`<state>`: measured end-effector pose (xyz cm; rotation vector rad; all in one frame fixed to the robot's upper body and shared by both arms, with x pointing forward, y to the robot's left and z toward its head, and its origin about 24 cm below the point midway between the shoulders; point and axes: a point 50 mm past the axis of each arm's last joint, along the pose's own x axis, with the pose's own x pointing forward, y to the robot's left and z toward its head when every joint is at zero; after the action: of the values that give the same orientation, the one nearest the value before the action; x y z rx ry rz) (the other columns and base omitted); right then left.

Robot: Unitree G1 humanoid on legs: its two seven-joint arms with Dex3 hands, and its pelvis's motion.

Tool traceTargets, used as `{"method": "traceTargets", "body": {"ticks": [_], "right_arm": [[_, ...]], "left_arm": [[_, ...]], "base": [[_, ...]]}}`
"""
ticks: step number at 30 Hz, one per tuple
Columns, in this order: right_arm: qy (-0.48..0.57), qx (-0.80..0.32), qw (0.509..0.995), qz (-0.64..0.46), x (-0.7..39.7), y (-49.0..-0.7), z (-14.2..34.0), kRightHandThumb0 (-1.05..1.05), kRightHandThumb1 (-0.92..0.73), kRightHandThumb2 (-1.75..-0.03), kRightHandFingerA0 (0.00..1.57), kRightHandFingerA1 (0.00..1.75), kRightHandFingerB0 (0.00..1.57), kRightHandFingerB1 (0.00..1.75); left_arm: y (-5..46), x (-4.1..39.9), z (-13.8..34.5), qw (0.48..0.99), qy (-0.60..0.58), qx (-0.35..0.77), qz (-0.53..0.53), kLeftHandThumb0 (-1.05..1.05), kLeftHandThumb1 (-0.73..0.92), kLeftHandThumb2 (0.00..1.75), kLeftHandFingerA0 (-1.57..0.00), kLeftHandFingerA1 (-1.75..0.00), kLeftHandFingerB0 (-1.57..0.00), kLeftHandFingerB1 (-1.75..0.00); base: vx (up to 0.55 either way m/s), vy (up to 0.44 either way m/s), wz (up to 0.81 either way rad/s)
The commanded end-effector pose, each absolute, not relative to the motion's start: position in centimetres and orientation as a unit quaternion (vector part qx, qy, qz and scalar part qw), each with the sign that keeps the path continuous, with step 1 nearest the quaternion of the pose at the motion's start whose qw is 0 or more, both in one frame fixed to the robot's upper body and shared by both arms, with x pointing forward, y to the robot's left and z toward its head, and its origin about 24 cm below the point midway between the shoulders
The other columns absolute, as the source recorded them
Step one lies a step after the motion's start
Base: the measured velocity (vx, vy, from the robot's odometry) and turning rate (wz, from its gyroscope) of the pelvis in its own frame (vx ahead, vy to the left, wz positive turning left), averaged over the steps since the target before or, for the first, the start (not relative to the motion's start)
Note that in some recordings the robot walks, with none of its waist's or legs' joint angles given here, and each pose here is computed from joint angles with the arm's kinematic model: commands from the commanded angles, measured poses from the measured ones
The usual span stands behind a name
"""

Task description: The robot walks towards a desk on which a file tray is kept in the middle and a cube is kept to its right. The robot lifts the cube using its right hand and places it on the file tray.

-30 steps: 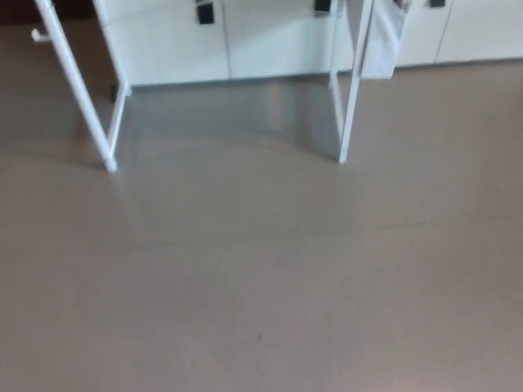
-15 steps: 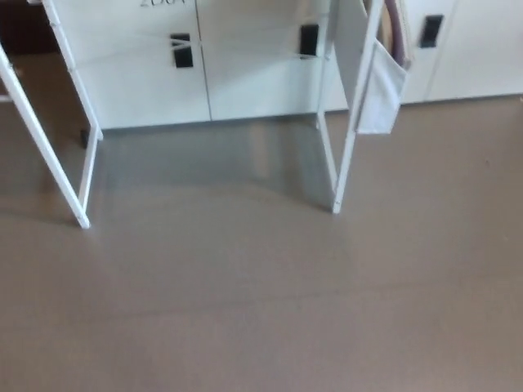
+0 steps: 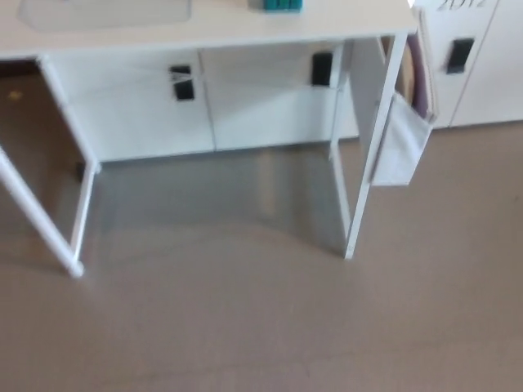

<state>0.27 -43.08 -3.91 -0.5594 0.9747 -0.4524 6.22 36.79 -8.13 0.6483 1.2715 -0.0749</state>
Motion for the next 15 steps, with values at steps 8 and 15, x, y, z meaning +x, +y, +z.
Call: {"method": "traceTargets", "body": {"ticks": [8,15], "right_arm": [[0.45,-0.245,0.83,-0.219,-5.6,-41.4,-3.7,-0.54,-0.51,-0.83,0.63,0.61,0.32,0.46],[0.434,-0.237,0.841,-0.22,-6.3,-40.7,-3.7,-0.54,-0.51,-0.83,0.63,0.61,0.32,0.46]], "left_arm": [[38.3,1.8,-6.4,0.761,0.557,0.329,-0.041,-0.47,0.72,0.6,-0.46,-0.68,-0.41,-0.51],[38.9,1.6,-5.4,0.772,0.539,0.335,-0.04,-0.47,0.72,0.6,-0.46,-0.68,-0.41,-0.51]], "base": [[0.38,0.143,-0.09],[0.22,-0.017,0.03]]}}
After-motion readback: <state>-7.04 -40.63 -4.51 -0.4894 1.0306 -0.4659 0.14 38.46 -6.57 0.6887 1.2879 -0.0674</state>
